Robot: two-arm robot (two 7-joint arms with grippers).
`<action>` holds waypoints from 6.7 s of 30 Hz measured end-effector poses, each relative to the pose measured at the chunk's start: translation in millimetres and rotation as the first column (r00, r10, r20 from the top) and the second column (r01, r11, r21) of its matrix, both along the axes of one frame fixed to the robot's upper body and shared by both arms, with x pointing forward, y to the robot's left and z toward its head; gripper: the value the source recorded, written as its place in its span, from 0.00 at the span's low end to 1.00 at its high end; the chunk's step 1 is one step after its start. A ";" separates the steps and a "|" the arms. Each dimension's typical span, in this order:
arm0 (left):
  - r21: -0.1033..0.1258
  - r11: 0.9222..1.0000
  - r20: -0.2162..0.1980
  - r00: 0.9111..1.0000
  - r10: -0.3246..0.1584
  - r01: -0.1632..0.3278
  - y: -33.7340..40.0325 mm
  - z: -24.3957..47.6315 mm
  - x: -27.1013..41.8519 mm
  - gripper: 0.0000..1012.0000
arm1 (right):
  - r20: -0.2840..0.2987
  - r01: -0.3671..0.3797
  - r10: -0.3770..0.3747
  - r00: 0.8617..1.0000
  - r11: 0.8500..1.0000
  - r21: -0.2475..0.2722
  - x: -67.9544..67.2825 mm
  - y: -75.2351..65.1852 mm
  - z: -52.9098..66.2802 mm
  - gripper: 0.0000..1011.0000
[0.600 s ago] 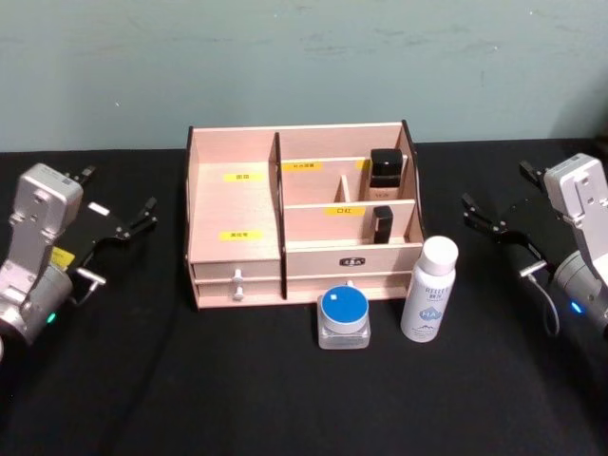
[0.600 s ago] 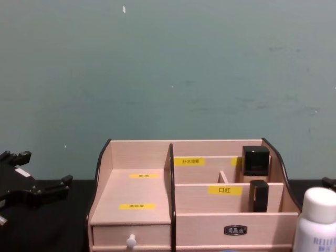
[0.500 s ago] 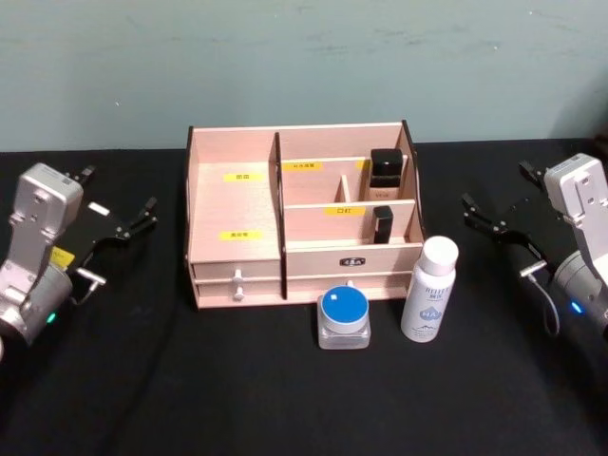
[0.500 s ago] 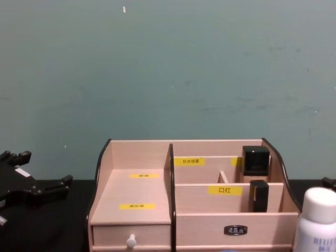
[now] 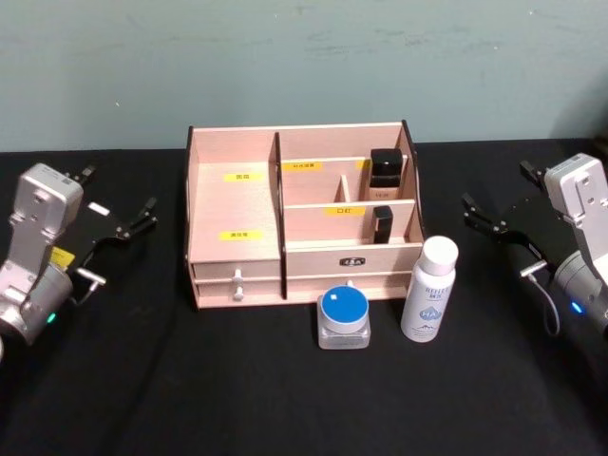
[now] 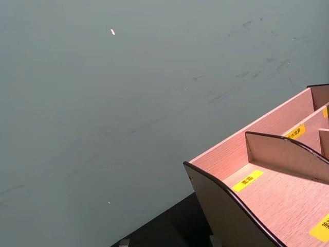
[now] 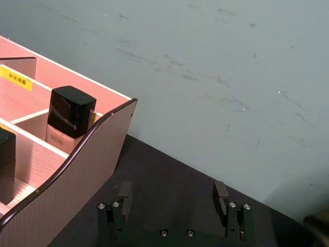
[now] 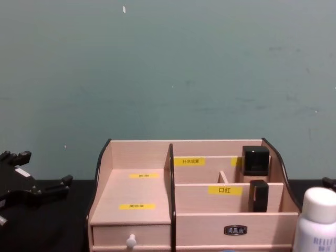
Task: Pick up the facial cleanser and watermelon frost from the table and place them into the tiered storage box.
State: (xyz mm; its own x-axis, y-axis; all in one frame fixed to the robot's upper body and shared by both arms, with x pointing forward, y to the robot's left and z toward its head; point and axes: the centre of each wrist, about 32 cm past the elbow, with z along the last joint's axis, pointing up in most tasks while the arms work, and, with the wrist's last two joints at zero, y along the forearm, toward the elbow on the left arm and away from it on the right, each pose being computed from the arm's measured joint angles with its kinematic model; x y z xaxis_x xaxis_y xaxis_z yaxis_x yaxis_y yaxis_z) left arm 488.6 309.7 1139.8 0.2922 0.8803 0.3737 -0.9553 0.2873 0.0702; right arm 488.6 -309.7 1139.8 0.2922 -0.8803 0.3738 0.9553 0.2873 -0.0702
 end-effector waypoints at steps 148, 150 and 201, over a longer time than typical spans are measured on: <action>0.000 1.000 0.000 1.000 0.000 0.000 0.0 0.0 0.0 0.99 | -0.234 -0.246 0.308 0.922 0.934 0.259 -67.5 29.1 6.3 0.93; 0.000 1.000 0.000 1.000 0.000 0.000 0.0 0.0 0.0 0.99 | -0.234 -0.246 0.308 0.922 0.934 0.259 -67.6 29.1 6.3 0.88; 0.000 1.000 0.000 1.000 0.000 0.000 0.0 0.0 0.0 0.99 | -0.042 -0.460 0.483 0.875 0.854 0.245 -36.7 74.4 78.6 0.60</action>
State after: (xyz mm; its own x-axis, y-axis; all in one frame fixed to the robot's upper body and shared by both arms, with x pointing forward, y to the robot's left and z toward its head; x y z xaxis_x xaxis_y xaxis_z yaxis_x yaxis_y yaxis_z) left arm 488.6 309.7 1139.8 0.2923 0.8803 0.3737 -0.9552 0.2873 0.0703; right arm 451.9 -235.3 1218.4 0.7178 -0.6832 0.1339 0.6926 0.7203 -0.0379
